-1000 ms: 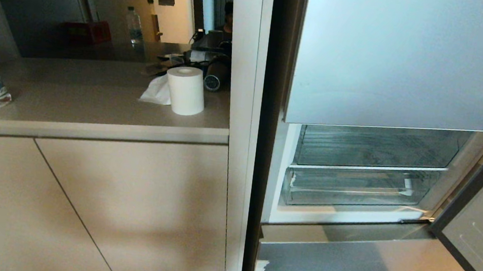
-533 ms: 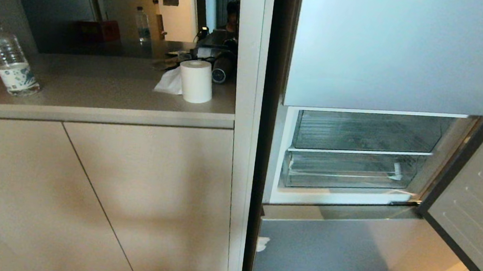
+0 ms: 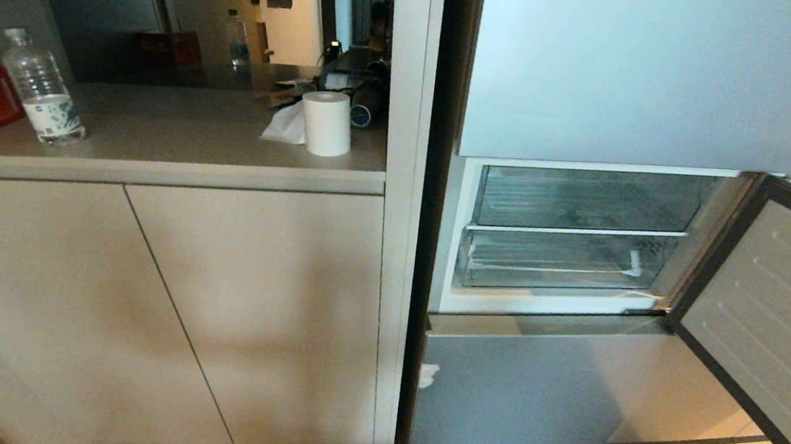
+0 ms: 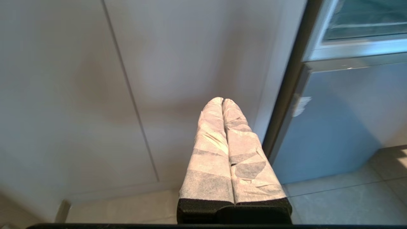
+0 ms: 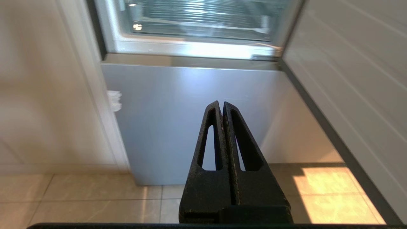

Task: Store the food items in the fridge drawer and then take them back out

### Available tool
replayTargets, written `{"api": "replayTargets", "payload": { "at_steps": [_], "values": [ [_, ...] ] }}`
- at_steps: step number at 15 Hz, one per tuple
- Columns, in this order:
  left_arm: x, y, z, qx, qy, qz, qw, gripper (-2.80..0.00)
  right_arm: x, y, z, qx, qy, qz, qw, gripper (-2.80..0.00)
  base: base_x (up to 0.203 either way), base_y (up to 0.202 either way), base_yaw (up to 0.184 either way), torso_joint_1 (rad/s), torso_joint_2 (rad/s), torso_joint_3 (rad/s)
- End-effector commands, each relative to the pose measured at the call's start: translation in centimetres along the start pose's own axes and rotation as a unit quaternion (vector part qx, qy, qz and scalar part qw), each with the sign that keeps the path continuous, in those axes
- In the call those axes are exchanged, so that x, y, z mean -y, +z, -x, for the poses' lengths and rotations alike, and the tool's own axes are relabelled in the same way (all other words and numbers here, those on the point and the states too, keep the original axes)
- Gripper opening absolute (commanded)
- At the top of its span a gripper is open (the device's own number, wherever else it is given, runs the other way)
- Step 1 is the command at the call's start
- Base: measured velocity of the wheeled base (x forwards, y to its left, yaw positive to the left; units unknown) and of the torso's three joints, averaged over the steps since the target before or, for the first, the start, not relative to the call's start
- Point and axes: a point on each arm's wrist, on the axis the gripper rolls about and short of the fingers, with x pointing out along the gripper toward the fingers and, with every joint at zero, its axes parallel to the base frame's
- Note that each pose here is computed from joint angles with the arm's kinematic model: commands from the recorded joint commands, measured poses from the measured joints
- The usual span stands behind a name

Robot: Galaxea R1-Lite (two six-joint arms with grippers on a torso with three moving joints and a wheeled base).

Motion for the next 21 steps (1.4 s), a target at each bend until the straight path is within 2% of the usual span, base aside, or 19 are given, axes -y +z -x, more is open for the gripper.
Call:
{"api": "replayTargets", "payload": {
  "at_steps": [1, 15, 18, 20, 21],
  "values": [
    [0.0, 0.0, 0.0, -0.001, 0.000, 0.000, 1.0000, -2.80, 0.0, 0.0, 0.0, -0.001, 0.001, 0.000, 1.000, -2.80, 0.000, 0.000, 0.000, 0.000, 0.00, 0.000],
    [0.0, 0.0, 0.0, 0.000, 0.000, 0.000, 1.0000, -2.80, 0.0, 0.0, 0.0, 0.000, 0.000, -0.002, 1.000, -2.80, -0.001, 0.007, -0.165, 0.003, 0.00, 0.002],
    [0.0, 0.0, 0.0, 0.000, 0.000, 0.000, 1.0000, -2.80, 0.0, 0.0, 0.0, 0.000, 0.001, 0.001, 1.000, -2.80, 0.000, 0.002, -0.059, -0.001, 0.00, 0.003],
    [0.0, 0.0, 0.0, 0.000, 0.000, 0.000, 1.0000, -2.80, 0.1, 1.2, 0.3, 0.016, -0.004, -0.005, 1.000, -2.80, 0.000, 0.000, 0.000, 0.000, 0.00, 0.000],
    [0.0, 0.0, 0.0, 0.000, 0.000, 0.000, 1.0000, -2.80, 0.2, 2.4, 0.2, 0.014, -0.012, -0.023, 1.000, -2.80, 0.000, 0.000, 0.000, 0.000, 0.00, 0.000]
  ]
}}
